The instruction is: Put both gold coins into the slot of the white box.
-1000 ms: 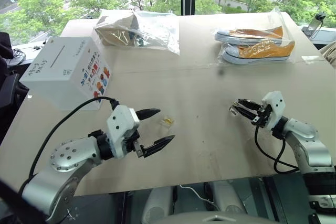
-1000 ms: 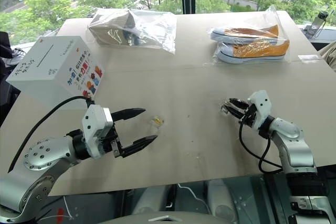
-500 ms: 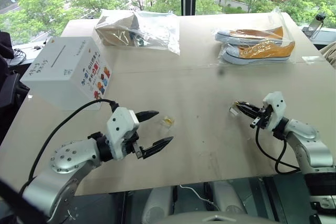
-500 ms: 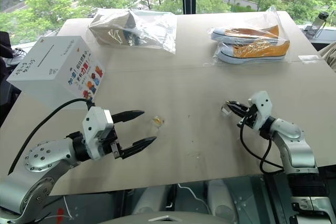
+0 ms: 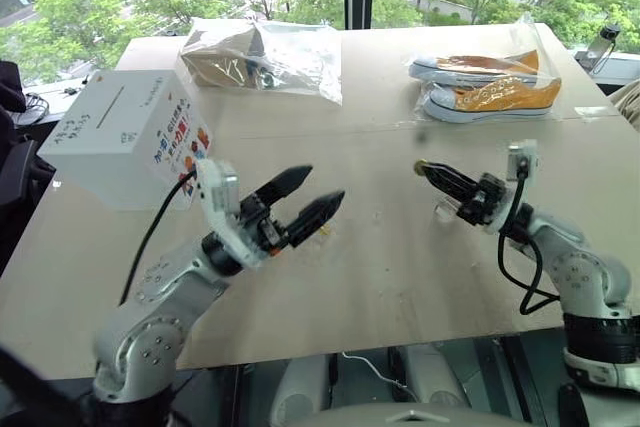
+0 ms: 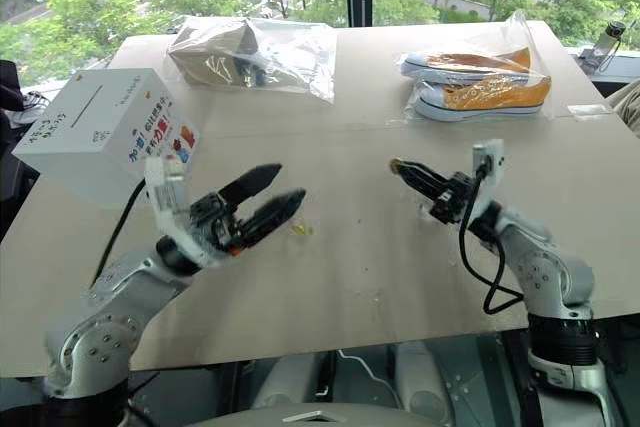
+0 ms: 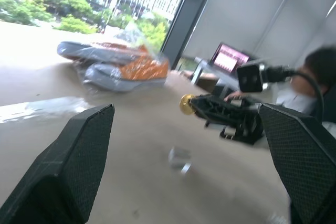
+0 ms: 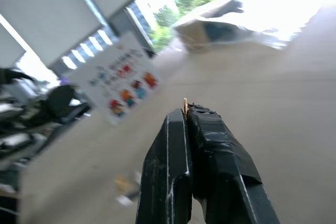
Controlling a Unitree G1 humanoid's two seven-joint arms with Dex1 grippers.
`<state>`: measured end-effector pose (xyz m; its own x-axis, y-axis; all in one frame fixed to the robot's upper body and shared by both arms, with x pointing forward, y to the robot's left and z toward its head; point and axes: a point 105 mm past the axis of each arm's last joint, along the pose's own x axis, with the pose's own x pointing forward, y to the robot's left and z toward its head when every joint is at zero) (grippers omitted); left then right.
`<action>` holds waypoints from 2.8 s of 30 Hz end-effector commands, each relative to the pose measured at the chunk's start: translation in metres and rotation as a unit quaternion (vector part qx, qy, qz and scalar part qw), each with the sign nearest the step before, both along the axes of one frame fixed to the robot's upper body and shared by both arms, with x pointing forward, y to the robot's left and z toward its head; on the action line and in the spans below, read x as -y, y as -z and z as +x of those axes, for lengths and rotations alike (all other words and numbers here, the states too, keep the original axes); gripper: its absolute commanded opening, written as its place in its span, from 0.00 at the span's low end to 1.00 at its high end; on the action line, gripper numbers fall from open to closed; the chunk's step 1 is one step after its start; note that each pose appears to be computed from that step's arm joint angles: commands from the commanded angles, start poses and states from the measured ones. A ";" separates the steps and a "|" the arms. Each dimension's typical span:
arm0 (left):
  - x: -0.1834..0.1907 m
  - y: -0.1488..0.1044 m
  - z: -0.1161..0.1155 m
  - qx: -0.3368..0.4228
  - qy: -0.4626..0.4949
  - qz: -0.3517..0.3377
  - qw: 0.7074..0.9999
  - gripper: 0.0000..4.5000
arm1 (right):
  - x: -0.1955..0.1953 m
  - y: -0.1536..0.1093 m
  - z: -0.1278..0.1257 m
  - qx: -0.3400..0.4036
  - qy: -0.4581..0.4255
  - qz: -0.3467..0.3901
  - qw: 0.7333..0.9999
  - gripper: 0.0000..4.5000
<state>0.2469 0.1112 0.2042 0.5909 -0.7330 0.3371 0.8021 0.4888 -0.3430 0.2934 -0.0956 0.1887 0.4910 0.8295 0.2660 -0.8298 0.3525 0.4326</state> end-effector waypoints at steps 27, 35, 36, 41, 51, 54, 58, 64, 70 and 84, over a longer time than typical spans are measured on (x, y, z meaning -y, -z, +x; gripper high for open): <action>0.022 -0.026 -0.012 -0.046 0.114 -0.199 0.972 0.23 | -0.064 -0.046 -0.051 -0.014 -0.173 0.132 0.976 0.00; 0.027 -0.022 -0.016 -0.056 0.133 -0.191 0.971 0.02 | -0.066 -0.047 -0.056 -0.009 -0.189 0.129 0.973 0.00; 0.027 -0.022 -0.016 -0.056 0.134 -0.191 0.971 0.02 | -0.067 -0.047 -0.057 -0.009 -0.190 0.129 0.973 0.00; 0.028 -0.022 -0.017 -0.059 0.139 -0.189 0.970 0.02 | -0.068 -0.048 -0.058 -0.007 -0.194 0.128 0.973 0.00; 0.031 -0.019 -0.016 -0.072 0.146 -0.182 0.970 0.02 | -0.071 -0.051 -0.062 0.006 -0.212 0.122 0.970 0.00; 0.033 -0.018 -0.017 -0.078 0.157 -0.180 0.968 0.02 | -0.072 -0.052 -0.063 0.008 -0.214 0.120 0.969 0.00; 0.035 -0.019 -0.019 -0.077 0.166 -0.176 0.967 0.02 | -0.074 -0.053 -0.063 0.010 -0.216 0.117 0.969 0.00; 0.038 -0.018 -0.020 -0.080 0.176 -0.173 0.966 0.02 | -0.077 -0.054 -0.063 0.011 -0.220 0.115 0.969 0.00; 0.039 -0.016 -0.018 -0.084 0.172 -0.174 0.966 0.53 | -0.077 -0.054 -0.063 0.012 -0.222 0.114 0.968 0.00; 0.021 -0.030 -0.016 -0.029 0.123 -0.219 0.968 0.53 | -0.076 -0.052 -0.058 0.003 -0.213 0.120 0.970 0.00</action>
<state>0.2381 0.0865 0.2219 0.4740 -0.6661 0.5759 0.8124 0.0787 -0.5777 0.2403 -0.0186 0.2277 0.1448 0.8880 0.4364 -0.8603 -0.1048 0.4988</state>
